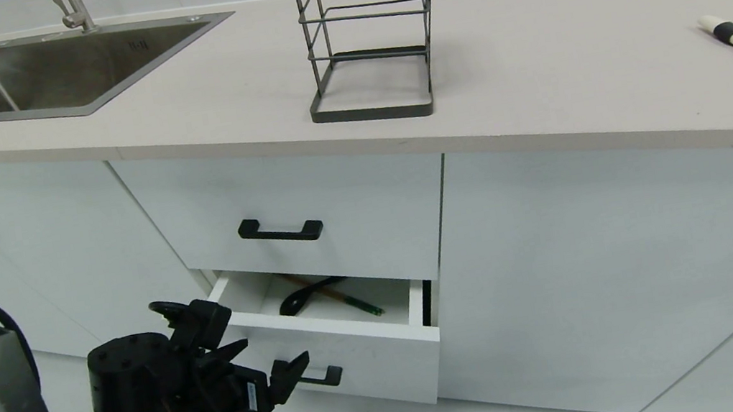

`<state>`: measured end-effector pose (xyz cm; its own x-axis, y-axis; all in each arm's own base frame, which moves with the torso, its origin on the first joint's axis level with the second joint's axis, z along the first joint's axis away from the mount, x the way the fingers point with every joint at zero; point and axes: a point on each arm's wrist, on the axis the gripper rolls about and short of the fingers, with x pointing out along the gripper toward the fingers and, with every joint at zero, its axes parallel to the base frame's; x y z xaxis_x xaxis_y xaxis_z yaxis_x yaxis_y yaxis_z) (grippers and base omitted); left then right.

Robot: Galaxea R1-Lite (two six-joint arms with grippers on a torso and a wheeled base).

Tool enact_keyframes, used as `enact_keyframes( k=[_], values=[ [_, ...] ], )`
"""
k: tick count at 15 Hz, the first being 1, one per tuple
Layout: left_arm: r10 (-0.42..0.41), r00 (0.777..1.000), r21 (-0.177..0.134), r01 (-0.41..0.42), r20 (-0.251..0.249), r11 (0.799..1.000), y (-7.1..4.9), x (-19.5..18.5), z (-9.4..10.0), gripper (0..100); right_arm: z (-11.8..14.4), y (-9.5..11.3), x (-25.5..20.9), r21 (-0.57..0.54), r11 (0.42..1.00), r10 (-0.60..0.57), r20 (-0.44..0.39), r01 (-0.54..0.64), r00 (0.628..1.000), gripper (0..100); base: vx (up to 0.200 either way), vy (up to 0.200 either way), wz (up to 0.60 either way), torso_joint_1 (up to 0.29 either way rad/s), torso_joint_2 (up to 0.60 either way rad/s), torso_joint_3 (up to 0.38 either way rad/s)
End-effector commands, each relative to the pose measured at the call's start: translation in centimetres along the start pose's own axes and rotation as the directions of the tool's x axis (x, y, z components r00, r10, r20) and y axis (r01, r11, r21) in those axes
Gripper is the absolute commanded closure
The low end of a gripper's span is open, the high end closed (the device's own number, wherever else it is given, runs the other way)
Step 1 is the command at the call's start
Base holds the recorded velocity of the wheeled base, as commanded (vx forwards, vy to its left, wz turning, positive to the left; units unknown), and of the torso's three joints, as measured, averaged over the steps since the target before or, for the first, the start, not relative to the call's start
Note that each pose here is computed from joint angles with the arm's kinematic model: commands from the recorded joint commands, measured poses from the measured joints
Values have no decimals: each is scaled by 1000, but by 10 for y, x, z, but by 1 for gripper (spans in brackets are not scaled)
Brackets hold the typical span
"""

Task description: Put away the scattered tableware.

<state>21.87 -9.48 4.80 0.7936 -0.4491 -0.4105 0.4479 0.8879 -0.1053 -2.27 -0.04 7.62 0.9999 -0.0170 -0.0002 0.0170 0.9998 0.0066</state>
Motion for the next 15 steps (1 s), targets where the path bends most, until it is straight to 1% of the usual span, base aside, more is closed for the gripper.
enact_keyframes(
  k=[1,4,7,8,12,13,15],
  values=[
    [0,1000,-2,0,13,1000,1,5,3,0,0,0,0,1,1000,0,-1,0,1000,0,0,0,0,0,0,0],
    [3,999,-3,-3,33,1000,2,10,7,0,0,0,0,0,1000,0,-1,0,1000,0,0,0,0,0,0,0],
    [44,998,-18,-43,48,999,15,21,8,0,0,0,0,0,1000,0,-1,0,1000,0,0,0,0,0,0,0],
    [48,997,-19,-47,62,999,18,25,8,0,0,0,0,1,1000,0,-1,0,1000,0,0,0,0,0,0,0],
    [51,996,-20,-49,72,999,20,28,8,0,0,0,0,1,1000,0,-1,0,1000,0,0,0,0,0,0,0],
    [50,994,-19,-48,93,999,20,31,12,0,0,0,0,1,1000,0,-1,0,1000,0,0,0,0,0,0,0],
    [51,992,-18,-50,115,999,21,35,17,0,0,0,0,1,1000,0,-1,0,1000,0,0,0,0,0,0,0]
  ],
)
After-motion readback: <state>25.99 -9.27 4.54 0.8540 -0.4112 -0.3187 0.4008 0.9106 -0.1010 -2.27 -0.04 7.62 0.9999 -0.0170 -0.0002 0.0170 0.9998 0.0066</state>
